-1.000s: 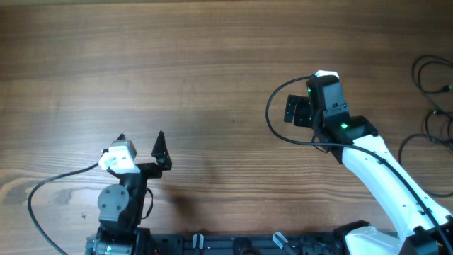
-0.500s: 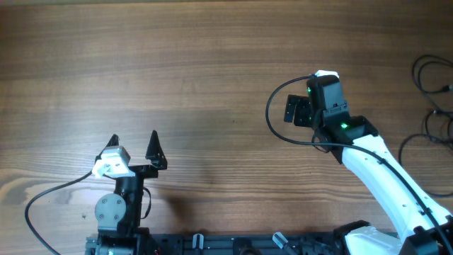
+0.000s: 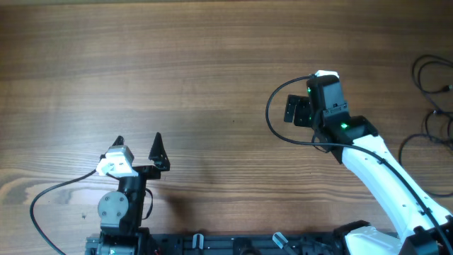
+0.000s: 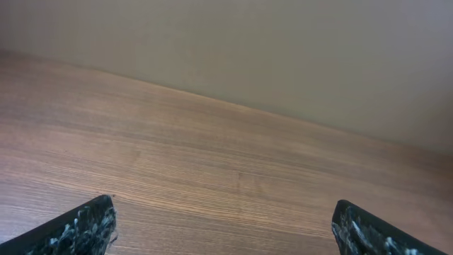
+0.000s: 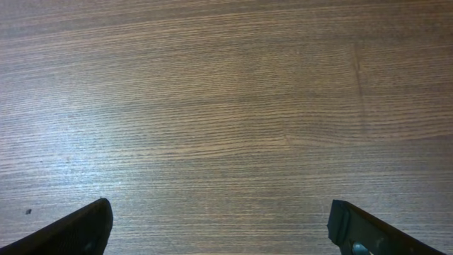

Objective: Untangle cables

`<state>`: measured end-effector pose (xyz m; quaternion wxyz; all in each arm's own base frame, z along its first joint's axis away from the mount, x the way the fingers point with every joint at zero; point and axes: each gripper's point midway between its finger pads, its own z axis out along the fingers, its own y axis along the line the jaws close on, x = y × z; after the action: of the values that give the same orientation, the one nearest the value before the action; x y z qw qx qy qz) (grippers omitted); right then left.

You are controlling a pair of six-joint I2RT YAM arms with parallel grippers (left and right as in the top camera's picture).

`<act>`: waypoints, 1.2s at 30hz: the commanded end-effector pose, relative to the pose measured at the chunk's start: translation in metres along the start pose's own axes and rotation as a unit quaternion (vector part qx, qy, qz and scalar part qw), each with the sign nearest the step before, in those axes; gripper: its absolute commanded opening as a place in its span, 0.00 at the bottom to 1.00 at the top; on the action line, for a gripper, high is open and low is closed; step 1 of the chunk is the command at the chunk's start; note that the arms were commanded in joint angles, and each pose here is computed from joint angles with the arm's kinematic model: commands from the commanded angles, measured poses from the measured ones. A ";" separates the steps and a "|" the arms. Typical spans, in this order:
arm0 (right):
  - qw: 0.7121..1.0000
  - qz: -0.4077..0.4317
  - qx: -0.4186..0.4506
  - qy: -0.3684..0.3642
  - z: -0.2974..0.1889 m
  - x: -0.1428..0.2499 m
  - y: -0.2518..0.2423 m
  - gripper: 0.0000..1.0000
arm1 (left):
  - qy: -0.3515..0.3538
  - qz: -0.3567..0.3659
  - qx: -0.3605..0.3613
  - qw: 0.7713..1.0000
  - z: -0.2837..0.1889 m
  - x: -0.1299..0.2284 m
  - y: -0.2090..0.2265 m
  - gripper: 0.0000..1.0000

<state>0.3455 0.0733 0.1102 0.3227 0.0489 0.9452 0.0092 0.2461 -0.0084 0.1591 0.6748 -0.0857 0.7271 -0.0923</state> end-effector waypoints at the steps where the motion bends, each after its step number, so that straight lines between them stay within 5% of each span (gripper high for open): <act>1: 1.000 0.001 -0.007 0.002 0.000 0.001 0.003 1.00 | -0.002 0.054 -0.001 0.999 0.000 0.001 0.001 1.00; 7: 1.000 0.001 -0.007 0.001 0.000 0.001 0.003 1.00 | -0.002 0.100 -0.003 0.995 0.000 0.001 0.002 1.00; 30: 1.000 -0.014 -0.006 -0.001 0.000 0.000 0.003 1.00 | -0.002 0.102 -0.003 0.995 0.000 0.000 0.002 1.00; 36: 0.989 -0.010 0.011 -0.149 -0.022 -0.032 -0.015 1.00 | -0.002 0.102 -0.003 0.995 0.000 0.001 0.002 1.00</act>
<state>0.3624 0.0673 0.1338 0.4037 0.0505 0.9135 0.0013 0.2461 -0.0084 0.1591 0.6807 -0.0170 0.7318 -0.0284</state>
